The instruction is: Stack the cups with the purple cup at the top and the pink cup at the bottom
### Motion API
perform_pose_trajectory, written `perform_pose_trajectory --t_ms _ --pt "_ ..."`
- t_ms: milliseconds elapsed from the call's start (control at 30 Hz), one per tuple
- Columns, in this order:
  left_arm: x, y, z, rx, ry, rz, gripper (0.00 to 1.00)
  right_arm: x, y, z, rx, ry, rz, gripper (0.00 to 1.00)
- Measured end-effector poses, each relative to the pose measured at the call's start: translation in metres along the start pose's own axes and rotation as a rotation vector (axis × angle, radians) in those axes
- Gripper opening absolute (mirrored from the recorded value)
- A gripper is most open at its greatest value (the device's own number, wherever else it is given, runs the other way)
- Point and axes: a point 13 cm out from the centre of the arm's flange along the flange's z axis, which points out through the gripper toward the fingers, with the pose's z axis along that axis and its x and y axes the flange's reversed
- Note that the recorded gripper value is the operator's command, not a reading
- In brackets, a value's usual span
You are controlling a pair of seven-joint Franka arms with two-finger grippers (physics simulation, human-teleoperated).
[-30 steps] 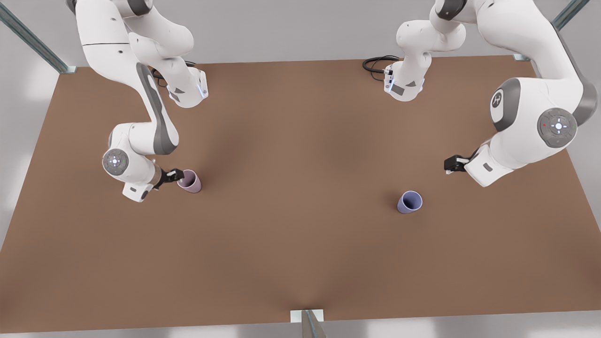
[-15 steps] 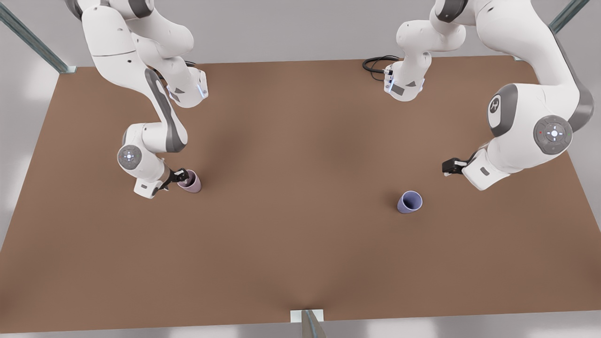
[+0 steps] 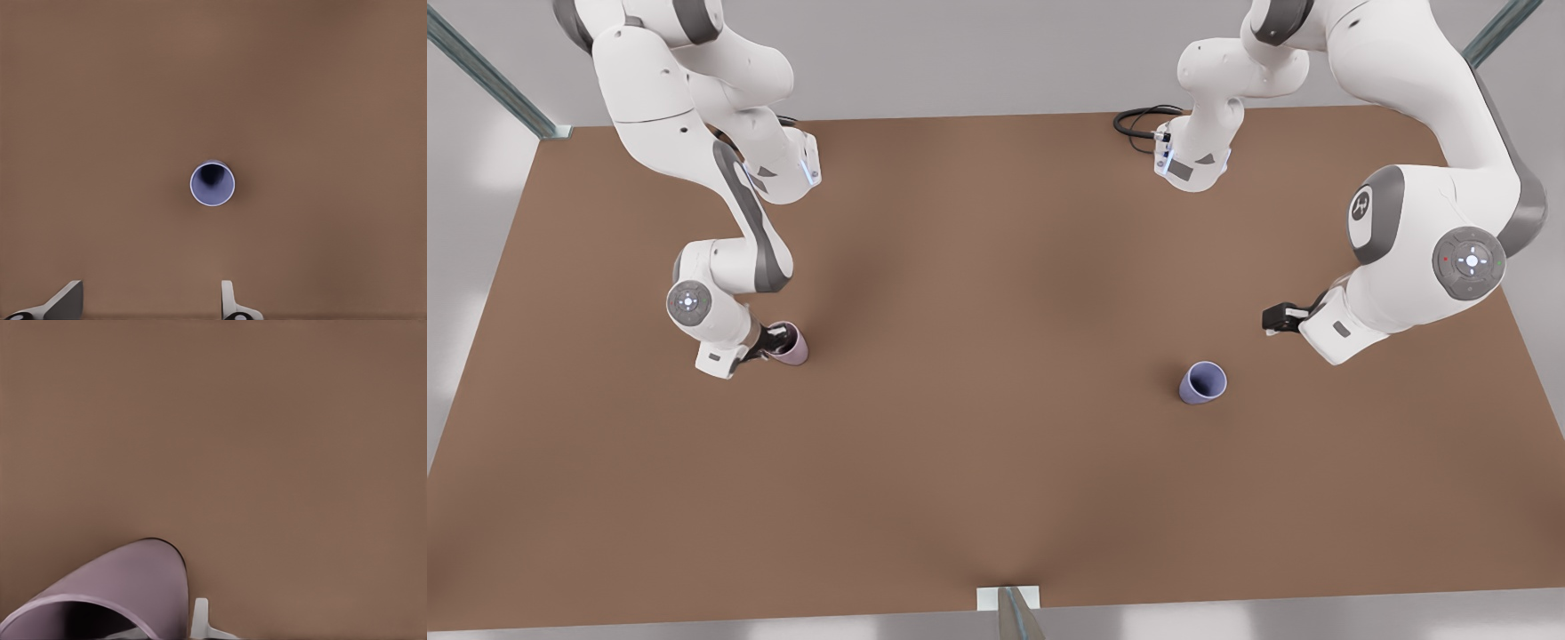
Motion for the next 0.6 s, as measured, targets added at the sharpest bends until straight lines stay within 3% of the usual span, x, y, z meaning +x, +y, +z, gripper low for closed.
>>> perform_pose_trajectory --t_ms 200,333,500,600 --pt "0.000 0.000 0.000 0.000 0.000 0.001 1.00 -0.004 0.002 -0.009 0.000 -0.015 -0.013 0.21" --pt "0.000 0.000 0.000 0.000 0.000 0.001 1.00 -0.042 0.039 -0.058 0.001 -0.081 -0.078 0.21" --pt "0.000 0.001 0.000 0.000 -0.002 0.001 1.00 -0.127 0.201 -0.117 -0.091 -0.172 -0.193 0.21" --pt "0.000 0.001 0.000 0.001 -0.001 0.002 1.00 -0.184 0.358 -0.121 -0.169 -0.203 -0.269 0.21"
